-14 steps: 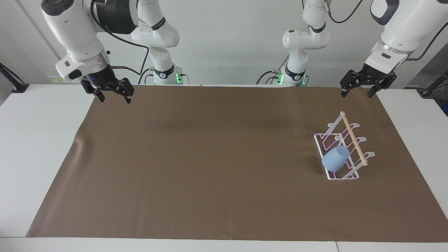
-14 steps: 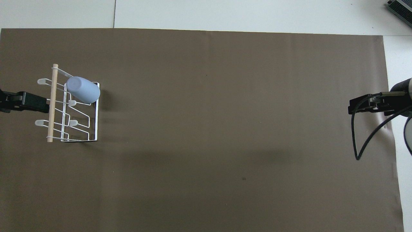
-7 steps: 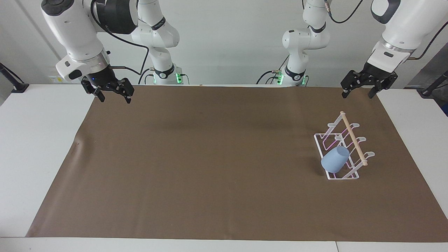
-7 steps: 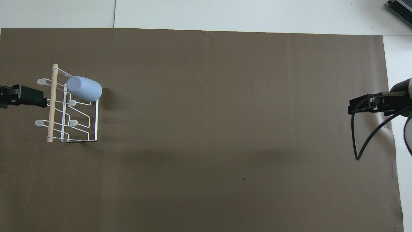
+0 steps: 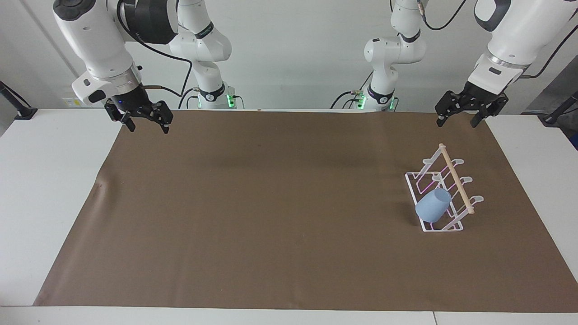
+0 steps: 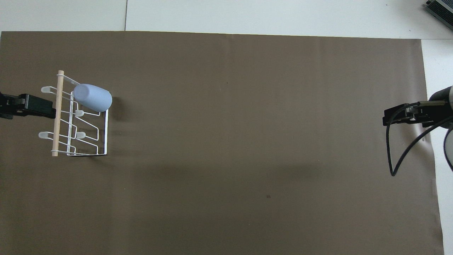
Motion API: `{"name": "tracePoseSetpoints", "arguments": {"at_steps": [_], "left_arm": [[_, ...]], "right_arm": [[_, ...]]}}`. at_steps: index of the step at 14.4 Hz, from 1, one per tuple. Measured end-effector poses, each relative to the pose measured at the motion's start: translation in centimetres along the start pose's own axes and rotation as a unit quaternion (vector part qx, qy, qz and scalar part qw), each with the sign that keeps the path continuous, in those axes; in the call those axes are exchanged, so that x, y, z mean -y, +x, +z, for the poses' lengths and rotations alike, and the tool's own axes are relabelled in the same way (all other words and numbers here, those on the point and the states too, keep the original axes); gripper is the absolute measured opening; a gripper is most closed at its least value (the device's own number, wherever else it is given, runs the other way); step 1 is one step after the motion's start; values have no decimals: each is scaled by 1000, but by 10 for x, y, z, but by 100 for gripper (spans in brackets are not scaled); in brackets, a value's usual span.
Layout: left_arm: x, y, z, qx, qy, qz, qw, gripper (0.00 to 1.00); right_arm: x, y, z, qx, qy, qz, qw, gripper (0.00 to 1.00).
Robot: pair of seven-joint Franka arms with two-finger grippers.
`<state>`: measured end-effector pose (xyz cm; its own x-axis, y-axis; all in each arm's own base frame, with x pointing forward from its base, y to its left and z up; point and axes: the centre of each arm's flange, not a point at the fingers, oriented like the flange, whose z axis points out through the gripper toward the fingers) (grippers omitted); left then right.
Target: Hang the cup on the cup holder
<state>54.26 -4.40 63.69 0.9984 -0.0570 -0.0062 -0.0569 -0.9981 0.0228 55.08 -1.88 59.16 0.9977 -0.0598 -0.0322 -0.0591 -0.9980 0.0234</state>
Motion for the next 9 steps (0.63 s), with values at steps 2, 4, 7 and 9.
{"name": "tracePoseSetpoints", "arguments": {"at_steps": [2, 4, 7, 9], "left_arm": [[1, -1, -1, 2, 0, -1, 1000, 100], [1, -1, -1, 2, 0, -1, 1000, 100], [1, -1, -1, 3, 0, -1, 1000, 100], [1, -2, -1, 5, 0, -1, 1000, 100]], "right_arm": [[0, 0, 0, 0, 0, 0, 1000, 100], [0, 0, 0, 0, 0, 0, 1000, 100], [0, 0, 0, 0, 0, 0, 1000, 100], [0, 0, 0, 0, 0, 0, 1000, 100]]}}
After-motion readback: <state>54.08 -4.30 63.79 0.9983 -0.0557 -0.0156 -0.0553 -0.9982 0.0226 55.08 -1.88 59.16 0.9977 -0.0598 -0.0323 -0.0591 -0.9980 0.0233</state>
